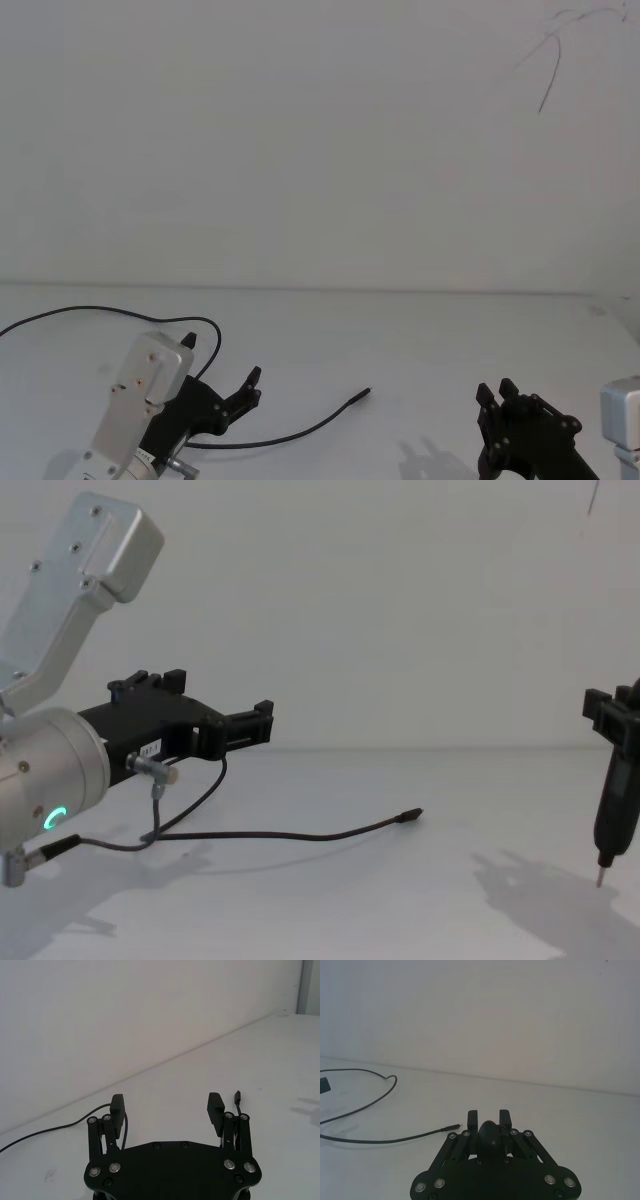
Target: Pick up the data cable with the one hand.
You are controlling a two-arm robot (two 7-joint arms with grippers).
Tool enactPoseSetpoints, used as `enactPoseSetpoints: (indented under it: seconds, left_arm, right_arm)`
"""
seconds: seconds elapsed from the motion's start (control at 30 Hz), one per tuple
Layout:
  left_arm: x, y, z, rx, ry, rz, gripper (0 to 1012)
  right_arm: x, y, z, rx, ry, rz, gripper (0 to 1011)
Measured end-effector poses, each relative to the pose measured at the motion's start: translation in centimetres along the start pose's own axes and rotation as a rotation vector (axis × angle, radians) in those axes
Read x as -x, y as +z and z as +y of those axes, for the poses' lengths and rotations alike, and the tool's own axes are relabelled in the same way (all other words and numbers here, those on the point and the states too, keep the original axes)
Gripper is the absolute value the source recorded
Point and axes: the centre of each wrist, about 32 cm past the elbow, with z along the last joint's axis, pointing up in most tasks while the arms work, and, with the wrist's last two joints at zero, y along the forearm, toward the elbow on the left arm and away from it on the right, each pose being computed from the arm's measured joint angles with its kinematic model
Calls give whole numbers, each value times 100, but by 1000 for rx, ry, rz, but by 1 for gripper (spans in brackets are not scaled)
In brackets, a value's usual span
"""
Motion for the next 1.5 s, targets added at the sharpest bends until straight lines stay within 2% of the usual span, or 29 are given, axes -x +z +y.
enactPoseSetpoints:
  seconds: [0.8, 1.13, 1.47, 1.5]
  left_arm:
    - [-7, -2, -10, -1, -12, 2, 1001]
    - [-103, -12, -91, -6, -98, 18, 1001]
    - [-247, -43, -242, -19, -231, 41, 1001]
    - [-275, -50, -274, -21, -256, 48, 1001]
  right_arm:
    - [0, 0, 0, 0, 0, 0, 251]
    - [0, 0, 0, 0, 0, 0, 251]
    - [0, 0, 0, 0, 0, 0, 251]
    - [0, 0, 0, 0, 0, 0, 251]
